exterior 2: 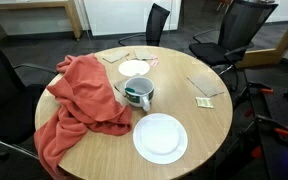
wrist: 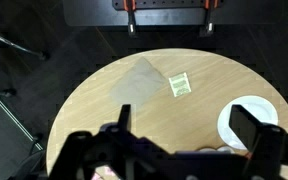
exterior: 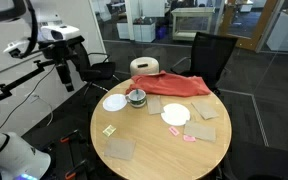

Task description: Take the green pen out of the white and green mug

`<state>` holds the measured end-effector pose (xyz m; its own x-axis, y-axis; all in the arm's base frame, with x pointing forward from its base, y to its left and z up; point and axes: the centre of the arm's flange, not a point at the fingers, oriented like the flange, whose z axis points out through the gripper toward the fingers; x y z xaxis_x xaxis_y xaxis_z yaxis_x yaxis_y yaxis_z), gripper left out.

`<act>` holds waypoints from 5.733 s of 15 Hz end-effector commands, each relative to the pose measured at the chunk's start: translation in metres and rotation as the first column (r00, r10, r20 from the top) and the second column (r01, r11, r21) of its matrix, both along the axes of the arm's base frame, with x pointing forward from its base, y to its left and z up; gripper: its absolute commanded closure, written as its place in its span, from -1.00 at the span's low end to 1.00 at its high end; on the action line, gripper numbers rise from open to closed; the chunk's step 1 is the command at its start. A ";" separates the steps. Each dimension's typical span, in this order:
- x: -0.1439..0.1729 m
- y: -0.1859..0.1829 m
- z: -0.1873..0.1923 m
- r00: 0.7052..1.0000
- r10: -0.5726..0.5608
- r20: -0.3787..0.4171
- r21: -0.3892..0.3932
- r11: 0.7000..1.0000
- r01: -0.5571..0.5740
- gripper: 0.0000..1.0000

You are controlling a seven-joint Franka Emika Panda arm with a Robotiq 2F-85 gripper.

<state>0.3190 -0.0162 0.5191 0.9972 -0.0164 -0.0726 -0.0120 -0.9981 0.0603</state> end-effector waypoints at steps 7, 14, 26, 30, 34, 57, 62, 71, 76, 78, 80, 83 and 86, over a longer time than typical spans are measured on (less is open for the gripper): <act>0.008 0.001 -0.001 1.000 0.007 0.010 -0.004 1.000 -0.007 -1.00; 0.086 0.027 -0.039 0.966 0.204 0.162 0.072 0.973 -0.217 -1.00; 0.121 0.049 -0.086 0.859 0.462 0.222 0.088 0.868 -0.489 -1.00; 0.121 0.049 -0.085 0.858 0.461 0.224 0.087 0.868 -0.489 -1.00; 0.142 0.052 -0.096 0.808 0.551 0.209 0.051 0.819 -0.571 -1.00; 0.308 0.103 -0.225 0.560 0.796 0.227 0.031 0.569 -0.822 -1.00; 0.301 0.102 -0.236 0.581 0.785 0.214 0.036 0.588 -0.808 -1.00; 0.292 0.117 -0.235 0.591 0.784 0.189 0.009 0.600 -0.800 -0.84; 0.293 0.119 -0.242 0.589 0.786 0.187 0.029 0.595 -0.803 -0.41; 0.293 0.120 -0.247 0.587 0.788 0.185 0.036 0.592 -0.805 -0.38; 0.295 0.120 -0.253 0.588 0.788 0.182 0.045 0.590 -0.806 -0.41; 0.297 0.119 -0.266 0.593 0.786 0.175 0.063 0.593 -0.803 -0.40; 0.299 0.118 -0.280 0.597 0.783 0.174 0.077 0.594 -0.801 -0.25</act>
